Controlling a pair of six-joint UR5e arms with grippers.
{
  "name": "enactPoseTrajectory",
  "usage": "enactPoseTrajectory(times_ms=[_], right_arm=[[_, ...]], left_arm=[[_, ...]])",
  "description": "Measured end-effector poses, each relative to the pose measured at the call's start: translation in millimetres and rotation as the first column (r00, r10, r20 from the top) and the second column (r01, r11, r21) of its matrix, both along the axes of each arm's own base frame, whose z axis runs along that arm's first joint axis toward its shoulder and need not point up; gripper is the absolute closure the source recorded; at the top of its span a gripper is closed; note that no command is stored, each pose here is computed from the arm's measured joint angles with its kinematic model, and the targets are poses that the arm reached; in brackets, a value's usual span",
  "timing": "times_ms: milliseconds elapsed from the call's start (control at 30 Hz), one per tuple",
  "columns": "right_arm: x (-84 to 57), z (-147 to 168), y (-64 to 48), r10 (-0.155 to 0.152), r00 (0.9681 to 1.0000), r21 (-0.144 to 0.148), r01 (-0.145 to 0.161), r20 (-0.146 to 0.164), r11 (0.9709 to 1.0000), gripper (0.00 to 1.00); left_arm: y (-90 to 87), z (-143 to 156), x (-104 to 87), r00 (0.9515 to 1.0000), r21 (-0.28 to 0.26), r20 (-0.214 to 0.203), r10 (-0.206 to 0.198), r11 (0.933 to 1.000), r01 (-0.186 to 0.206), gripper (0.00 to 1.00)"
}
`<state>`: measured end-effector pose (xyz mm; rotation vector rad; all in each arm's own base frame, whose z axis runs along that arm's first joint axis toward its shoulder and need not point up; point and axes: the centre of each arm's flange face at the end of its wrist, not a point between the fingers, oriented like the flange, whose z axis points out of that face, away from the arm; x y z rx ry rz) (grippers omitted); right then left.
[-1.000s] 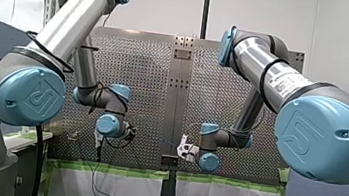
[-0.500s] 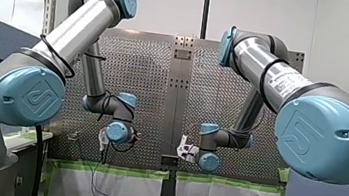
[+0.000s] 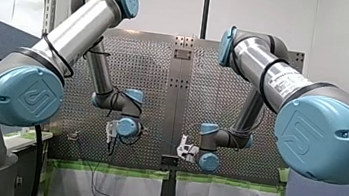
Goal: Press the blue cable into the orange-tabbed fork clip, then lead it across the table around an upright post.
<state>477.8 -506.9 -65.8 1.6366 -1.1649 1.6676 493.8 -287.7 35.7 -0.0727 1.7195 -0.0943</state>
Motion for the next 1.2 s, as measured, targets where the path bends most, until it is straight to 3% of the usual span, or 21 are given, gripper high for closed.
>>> enactPoseTrajectory(times_ms=[333, 1200], right_arm=[[-0.2, 0, -0.1, 0.0, 1.0, 0.001, 0.0, -0.002, 1.0, 1.0], [-0.2, 0, 0.7, -0.002, 0.9999, 0.0, 0.002, -0.011, 1.0, 1.0]], left_arm=[[4.1, -42, -3.7, 0.9965, 0.126, -0.082, 0.017, 0.992, -0.006, 0.0], [-4.1, -34, 16.1, 0.9976, 0.155, -0.059, 0.037, 0.9876, -0.027, 0.0]])
